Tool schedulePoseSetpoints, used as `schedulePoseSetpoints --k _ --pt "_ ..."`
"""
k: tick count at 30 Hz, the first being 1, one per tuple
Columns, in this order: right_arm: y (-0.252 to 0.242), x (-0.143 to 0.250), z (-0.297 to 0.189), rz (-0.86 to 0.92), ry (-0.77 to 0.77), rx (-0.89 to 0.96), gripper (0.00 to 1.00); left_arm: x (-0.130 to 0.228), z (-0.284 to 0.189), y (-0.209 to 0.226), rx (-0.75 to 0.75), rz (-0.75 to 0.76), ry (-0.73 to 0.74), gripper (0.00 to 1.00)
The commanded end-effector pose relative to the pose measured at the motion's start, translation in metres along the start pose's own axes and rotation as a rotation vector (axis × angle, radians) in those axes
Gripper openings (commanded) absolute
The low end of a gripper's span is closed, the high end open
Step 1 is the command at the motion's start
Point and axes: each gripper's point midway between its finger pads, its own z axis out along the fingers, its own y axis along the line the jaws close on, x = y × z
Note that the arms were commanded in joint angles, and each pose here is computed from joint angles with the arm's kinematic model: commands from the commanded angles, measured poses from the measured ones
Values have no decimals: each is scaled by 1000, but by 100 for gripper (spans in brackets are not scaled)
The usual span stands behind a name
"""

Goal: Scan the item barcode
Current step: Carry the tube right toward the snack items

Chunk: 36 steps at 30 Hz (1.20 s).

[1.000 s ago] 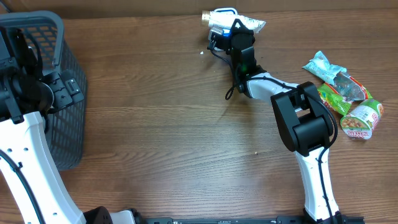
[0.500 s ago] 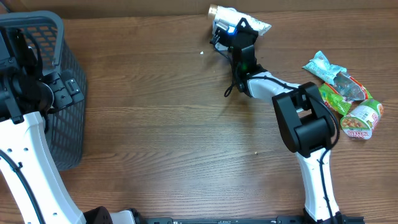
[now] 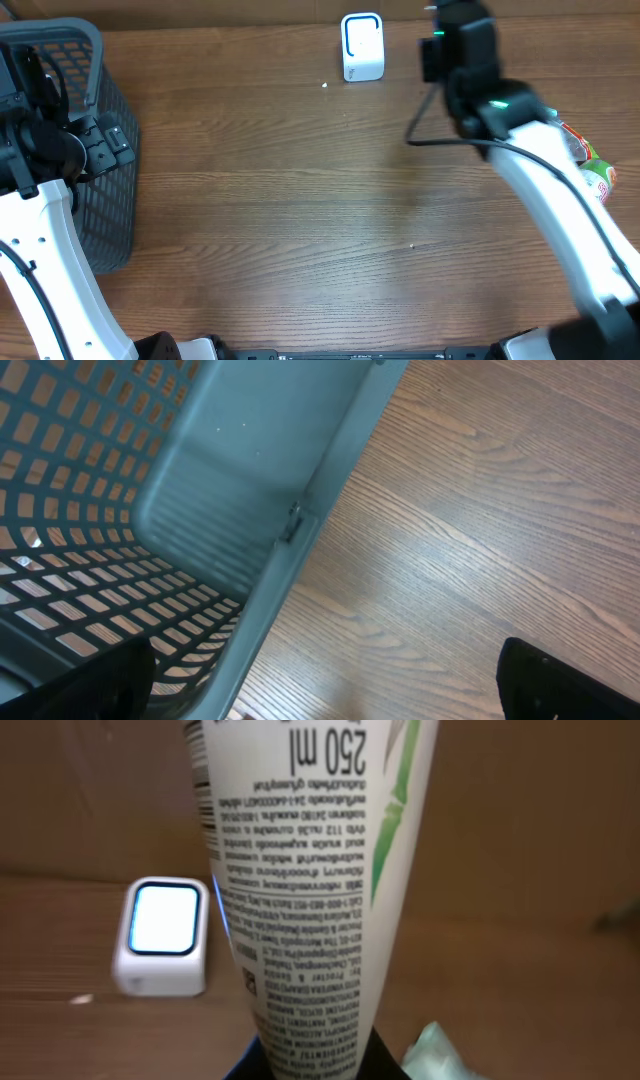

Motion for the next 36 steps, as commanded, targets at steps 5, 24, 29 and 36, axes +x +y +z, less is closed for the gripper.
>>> schedulePoseSetpoints --k 5,24,29,36 --pt "-68 48 -69 761 268 14 4 0 0 1 3 11 -1 100" --pt "-230 226 -62 1233 581 410 3 0 0 1 3 11 -1 100" --pt "-246 280 -57 1295 608 476 4 0 0 1 3 10 -1 100" --pt "-244 320 -51 1289 639 501 4 0 0 1 3 11 -1 100"
